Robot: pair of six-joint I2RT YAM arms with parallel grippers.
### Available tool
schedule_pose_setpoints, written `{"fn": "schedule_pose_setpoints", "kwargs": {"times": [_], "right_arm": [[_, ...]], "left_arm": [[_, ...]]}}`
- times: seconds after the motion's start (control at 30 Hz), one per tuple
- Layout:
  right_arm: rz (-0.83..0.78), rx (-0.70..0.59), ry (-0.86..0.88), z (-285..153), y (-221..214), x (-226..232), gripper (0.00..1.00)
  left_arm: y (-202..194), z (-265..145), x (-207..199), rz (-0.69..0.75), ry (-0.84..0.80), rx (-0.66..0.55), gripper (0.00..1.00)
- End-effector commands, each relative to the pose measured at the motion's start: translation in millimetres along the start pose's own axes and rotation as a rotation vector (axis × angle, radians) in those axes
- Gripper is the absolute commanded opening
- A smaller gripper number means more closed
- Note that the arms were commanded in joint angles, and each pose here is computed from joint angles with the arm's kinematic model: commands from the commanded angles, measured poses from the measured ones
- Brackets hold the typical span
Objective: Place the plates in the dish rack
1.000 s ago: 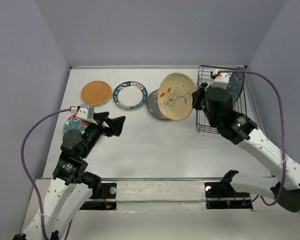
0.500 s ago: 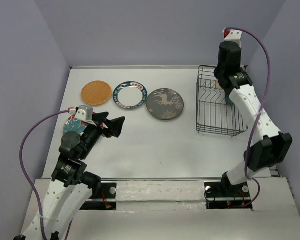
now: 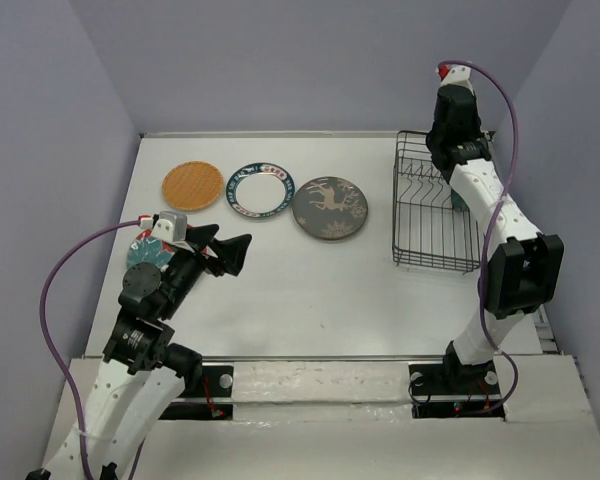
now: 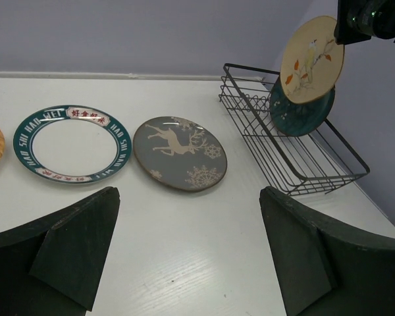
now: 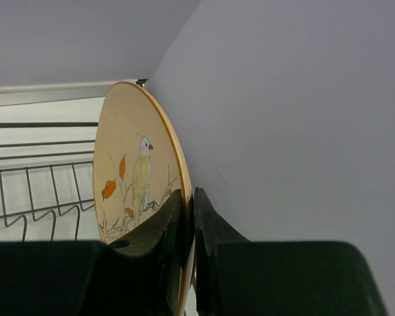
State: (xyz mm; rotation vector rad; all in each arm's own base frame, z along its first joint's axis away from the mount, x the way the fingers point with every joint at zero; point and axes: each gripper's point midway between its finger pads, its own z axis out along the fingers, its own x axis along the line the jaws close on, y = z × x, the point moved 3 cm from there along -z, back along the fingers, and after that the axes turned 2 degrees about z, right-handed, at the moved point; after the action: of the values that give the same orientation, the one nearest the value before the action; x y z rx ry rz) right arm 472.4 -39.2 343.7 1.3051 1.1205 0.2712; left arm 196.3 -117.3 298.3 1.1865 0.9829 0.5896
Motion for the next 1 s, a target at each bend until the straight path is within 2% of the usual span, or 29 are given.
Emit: {"fn": "schedule_pose_setpoints", "kwargs": {"times": [0.0,0.3,0.53,0.63,0.67,0.73,0.83,0.93,0.97], "right_arm": [[0.137,-0.115,-0.092,-1,30,-30,0.07],[0.060,-0.046,-0.001,11,-24,14,0.07],[0.097,0.002,0.032,7,-57,29,0.07],[0.147,0.026,0.051,2,-67,32,0.25],[0.185,0.035,0.057,1,-68,34,0.44],[0.201,0.065,0.072,-3,-69,33,0.68],[0.254,0.099,0.091,-10,-66,30,0.83],[0.325,0.093,0.130,-23,-47,19,0.91],[0.395,0.075,0.156,-30,-33,14,0.92]], "left_arm": [[7,1,-4,0.015,-0.024,-0.035,0.99],[6,2,-2,0.013,-0.015,-0.032,0.99],[4,4,-1,0.011,-0.008,-0.024,0.99],[1,7,1,0.003,0.006,-0.008,0.99],[-2,9,3,-0.001,0.014,0.002,0.99],[-5,11,7,-0.010,0.034,0.013,0.99],[-9,15,12,-0.026,0.070,0.032,0.99],[-15,19,19,-0.034,0.106,0.058,0.99],[-18,21,21,-0.038,0.116,0.071,0.99]]}}
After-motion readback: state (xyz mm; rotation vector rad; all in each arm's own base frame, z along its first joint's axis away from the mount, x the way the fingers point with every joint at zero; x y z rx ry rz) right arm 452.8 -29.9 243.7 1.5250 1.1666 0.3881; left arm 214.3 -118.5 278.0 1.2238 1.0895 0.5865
